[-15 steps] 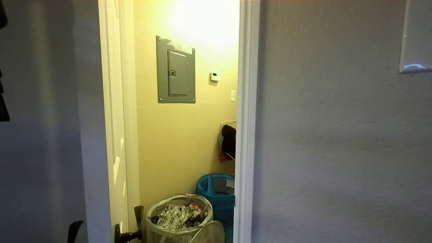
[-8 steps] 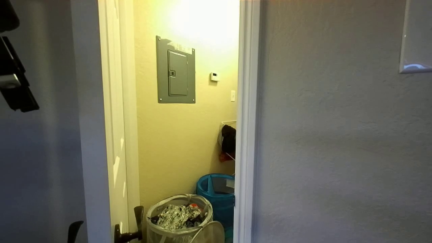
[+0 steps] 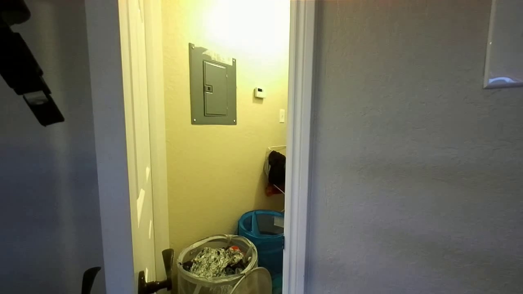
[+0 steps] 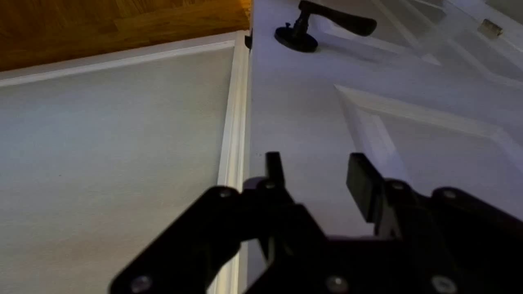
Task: Close the door.
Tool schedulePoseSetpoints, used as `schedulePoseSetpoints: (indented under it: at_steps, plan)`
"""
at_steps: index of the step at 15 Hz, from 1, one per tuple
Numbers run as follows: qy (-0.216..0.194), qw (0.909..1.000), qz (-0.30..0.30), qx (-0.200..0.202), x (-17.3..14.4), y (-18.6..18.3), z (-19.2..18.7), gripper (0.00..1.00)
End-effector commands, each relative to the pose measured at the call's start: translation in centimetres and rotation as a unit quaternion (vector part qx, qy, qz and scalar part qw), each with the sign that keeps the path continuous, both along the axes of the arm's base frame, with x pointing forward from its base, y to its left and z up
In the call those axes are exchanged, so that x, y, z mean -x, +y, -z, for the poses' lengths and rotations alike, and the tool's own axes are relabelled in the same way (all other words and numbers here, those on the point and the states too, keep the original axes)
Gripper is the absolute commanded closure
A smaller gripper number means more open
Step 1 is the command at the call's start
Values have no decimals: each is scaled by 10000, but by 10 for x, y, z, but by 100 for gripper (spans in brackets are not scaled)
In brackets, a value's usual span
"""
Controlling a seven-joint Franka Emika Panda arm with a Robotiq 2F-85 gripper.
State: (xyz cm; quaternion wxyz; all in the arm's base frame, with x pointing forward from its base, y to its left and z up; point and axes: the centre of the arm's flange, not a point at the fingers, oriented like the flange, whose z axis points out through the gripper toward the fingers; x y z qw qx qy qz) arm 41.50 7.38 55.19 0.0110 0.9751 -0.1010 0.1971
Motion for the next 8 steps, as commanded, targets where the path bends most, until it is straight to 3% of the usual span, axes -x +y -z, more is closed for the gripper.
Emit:
schedulePoseSetpoints:
  at_steps: [1,3,5,8]
  plan:
    - [-424,9990,6,-122,-10,3,-8,84]
    - [-724,9973,-44,-112,-16,2,-14,94]
    - [-942,9954,-78,-148,-21,1,-17,97]
    - [-1110,9936,-98,-206,-30,-3,-17,95]
